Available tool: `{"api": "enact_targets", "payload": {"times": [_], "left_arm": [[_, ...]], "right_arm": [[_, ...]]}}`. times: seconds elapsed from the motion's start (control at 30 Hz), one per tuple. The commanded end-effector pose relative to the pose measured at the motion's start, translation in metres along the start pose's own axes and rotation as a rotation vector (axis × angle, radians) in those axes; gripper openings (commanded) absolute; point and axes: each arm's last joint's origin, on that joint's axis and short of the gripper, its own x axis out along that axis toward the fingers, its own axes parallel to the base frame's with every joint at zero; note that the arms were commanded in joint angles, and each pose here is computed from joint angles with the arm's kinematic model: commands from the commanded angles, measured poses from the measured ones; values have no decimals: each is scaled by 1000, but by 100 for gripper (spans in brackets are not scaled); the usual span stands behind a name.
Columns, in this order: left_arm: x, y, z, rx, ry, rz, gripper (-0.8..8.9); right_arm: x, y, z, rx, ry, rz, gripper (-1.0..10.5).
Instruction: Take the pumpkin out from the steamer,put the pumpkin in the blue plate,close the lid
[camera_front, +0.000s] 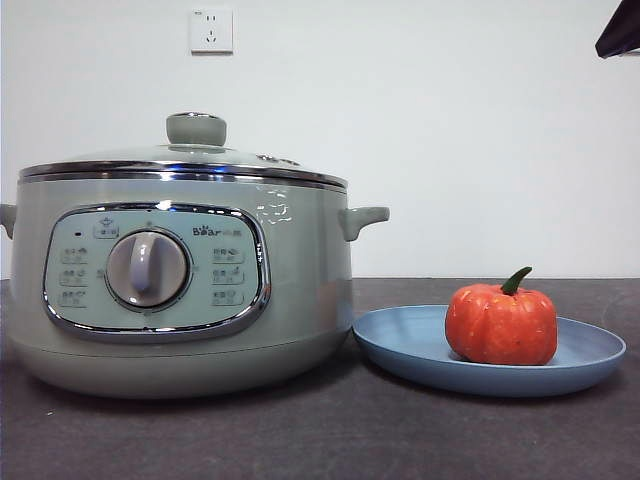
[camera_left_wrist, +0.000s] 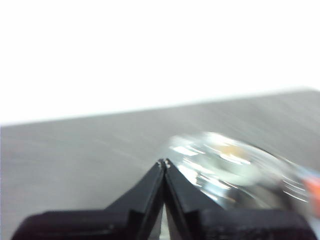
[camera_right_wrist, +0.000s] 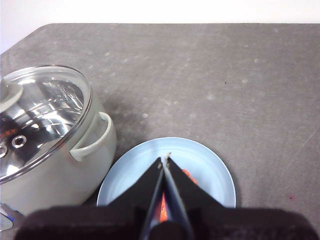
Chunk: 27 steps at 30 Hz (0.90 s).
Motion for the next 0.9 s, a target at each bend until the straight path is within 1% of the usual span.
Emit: {"api": "enact_targets", "payload": {"times": [0.03, 0.13, 0.23, 0.37, 0.47, 0.63, 0.9], "left_arm": [[5, 6, -22, 43, -30, 87, -1], [14, 12, -50, 43, -52, 158, -1], [26, 18, -82, 39, -39, 204, -1], [40, 23, -122, 23, 19, 227, -1], [46, 25, -144, 12, 82, 227, -1], [49, 25, -160, -12, 121, 227, -1], [49, 25, -163, -13, 136, 226, -1]], "right_arm": [[1, 0, -1, 11, 0, -3, 4], [1, 0, -1, 12, 0, -3, 4], [1, 0, -1, 11, 0, -3, 4], [1, 0, -1, 12, 0, -3, 4], [1, 0, -1, 12, 0, -3, 4], [1, 0, -1, 12, 1, -3, 4], [1, 0, -1, 12, 1, -3, 4]]}}
